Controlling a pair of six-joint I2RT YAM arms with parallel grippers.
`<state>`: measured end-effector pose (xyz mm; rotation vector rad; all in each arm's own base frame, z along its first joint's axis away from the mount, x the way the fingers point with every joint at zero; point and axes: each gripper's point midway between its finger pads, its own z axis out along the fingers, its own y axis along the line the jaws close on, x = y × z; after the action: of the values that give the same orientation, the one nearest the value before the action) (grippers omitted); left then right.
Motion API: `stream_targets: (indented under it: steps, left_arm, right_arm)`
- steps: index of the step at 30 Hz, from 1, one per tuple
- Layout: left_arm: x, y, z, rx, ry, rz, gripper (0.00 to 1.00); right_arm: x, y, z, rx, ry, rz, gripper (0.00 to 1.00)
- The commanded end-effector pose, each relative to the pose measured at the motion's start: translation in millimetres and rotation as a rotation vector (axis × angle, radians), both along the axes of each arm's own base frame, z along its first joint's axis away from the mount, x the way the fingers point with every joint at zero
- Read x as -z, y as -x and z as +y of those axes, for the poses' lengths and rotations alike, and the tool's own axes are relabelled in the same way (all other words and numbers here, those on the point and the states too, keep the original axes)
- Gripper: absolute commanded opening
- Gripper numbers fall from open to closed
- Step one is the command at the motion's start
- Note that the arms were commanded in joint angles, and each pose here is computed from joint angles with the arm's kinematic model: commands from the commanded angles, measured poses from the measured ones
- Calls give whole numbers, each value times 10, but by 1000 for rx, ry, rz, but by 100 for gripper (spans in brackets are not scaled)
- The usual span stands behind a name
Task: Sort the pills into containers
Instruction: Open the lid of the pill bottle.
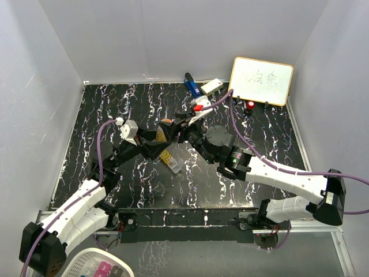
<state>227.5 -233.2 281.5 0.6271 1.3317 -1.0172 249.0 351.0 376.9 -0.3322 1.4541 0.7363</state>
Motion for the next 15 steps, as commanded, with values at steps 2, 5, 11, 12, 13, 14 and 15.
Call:
stream_targets:
  steps: [2, 5, 11, 12, 13, 14, 15]
  left_arm:
    - [-181, 121, -6, 32, 25, -90, 0]
    - [-184, 138, -19, 45, 27, -87, 0]
    - [-170, 133, -17, 40, 27, -77, 0]
    - [-164, 133, -16, 39, 26, -74, 0]
    - [-163, 132, -18, 40, 26, -72, 0]
    - [-166, 130, -18, 39, 27, -70, 0]
    - [-164, 127, -17, 38, 28, -66, 0]
  right_arm:
    - [-225, 10, -27, 10, -97, -2, 63]
    - [-185, 14, -14, 5, -98, 11, 64]
    - [-153, 28, 41, -16, -95, 19, 62]
    - [-143, 27, 51, -18, -92, 21, 62]
    - [-128, 26, 63, -20, -89, 24, 62]
    - [-116, 27, 69, -22, -86, 27, 62]
    - [-107, 28, 73, -24, -84, 29, 61]
